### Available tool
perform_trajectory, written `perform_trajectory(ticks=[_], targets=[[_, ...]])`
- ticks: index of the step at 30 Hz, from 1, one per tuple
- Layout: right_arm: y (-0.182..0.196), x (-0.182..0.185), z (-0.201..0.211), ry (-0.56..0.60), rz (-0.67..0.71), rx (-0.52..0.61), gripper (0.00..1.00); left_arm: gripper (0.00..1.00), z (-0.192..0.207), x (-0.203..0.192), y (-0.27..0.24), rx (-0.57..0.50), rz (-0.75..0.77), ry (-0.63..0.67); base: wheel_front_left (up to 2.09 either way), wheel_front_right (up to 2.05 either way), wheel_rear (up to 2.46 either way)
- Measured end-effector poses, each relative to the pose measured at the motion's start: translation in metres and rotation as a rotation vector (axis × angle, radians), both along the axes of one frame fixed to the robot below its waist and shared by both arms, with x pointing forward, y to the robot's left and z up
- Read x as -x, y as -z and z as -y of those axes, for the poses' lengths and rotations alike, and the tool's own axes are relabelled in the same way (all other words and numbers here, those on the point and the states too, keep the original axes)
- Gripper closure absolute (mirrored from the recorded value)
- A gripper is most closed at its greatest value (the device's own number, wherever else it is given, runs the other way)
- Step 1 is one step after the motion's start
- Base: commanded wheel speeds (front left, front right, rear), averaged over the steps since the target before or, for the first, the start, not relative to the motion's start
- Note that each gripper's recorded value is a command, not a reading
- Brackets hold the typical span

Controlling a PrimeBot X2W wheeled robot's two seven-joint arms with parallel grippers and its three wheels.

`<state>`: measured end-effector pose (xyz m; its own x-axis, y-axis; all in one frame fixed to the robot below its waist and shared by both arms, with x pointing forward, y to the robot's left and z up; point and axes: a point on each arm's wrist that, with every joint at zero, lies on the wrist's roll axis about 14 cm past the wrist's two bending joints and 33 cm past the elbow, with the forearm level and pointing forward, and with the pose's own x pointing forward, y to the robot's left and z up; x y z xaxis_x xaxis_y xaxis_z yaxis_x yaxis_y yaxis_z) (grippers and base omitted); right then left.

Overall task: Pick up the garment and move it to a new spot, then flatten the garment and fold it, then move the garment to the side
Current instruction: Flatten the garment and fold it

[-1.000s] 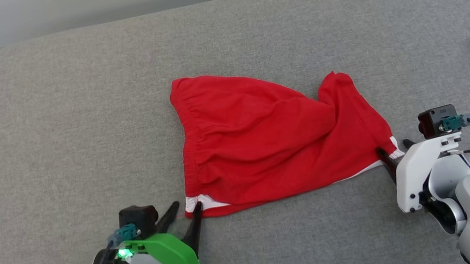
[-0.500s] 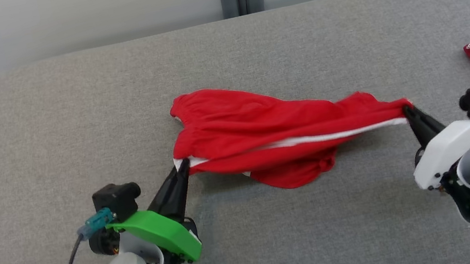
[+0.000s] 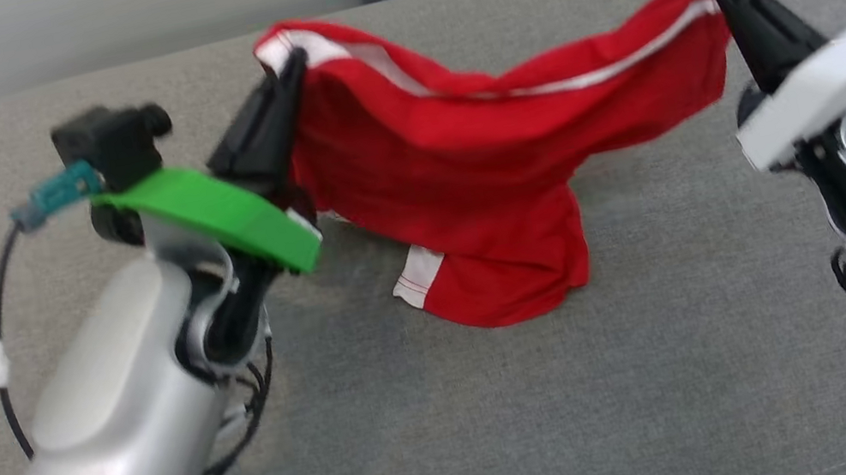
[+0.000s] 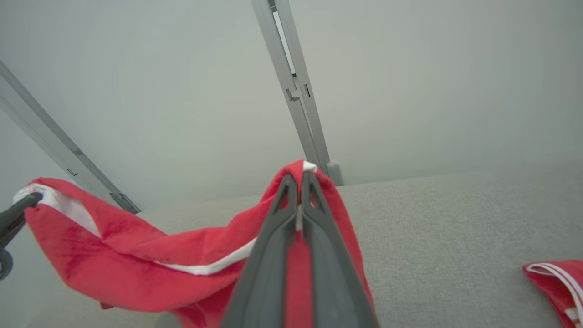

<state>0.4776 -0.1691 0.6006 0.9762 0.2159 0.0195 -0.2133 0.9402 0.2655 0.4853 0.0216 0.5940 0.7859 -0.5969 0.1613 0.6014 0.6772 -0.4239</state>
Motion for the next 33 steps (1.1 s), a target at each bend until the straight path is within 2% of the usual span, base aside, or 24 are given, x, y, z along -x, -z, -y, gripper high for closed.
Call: perform_trajectory(ticks=[3,4,6,13,17,20,24,27,33], targets=[[-0.018,-0.037,-0.008,-0.014,0.043,-0.005,1.0,1.0,0.002,-0.037,-0.014,-0.014,0.022,-0.026,0.0,0.0,0.0],[-0.042,-0.086,-0.006,0.023,0.143,-0.012,1.0,1.0,0.001,-0.086,-0.03,-0.031,0.091,-0.075,0.0,0.0,0.0],[-0.057,-0.106,0.0,0.058,0.219,-0.005,1.0,1.0,0.0,-0.109,-0.037,-0.014,0.137,-0.108,0.0,0.0,0.0],[-0.11,-0.134,0.014,0.133,0.499,0.042,1.0,1.0,0.009,-0.152,-0.071,0.122,0.253,-0.143,0.0,0.0,0.0],[-0.119,-0.137,0.022,0.145,0.558,0.08,1.0,1.0,0.011,-0.156,-0.086,0.22,0.292,-0.143,0.0,0.0,0.0],[-0.079,-0.142,0.023,0.132,0.474,0.124,1.0,1.0,0.024,-0.146,-0.053,0.215,0.244,-0.115,0.0,0.0,0.0],[0.017,-0.13,0.019,0.086,0.237,0.163,1.0,1.0,0.045,-0.114,0.024,0.123,0.091,-0.044,0.0,0.0,0.0],[0.069,-0.102,0.025,0.064,0.1,0.188,1.0,1.0,0.05,-0.083,0.06,0.086,-0.001,-0.001,0.0,0.0,0.0],[0.128,-0.037,0.035,0.056,-0.109,0.15,1.0,1.0,0.044,-0.014,0.118,-0.053,-0.125,0.09,0.0,0.0,0.0]])
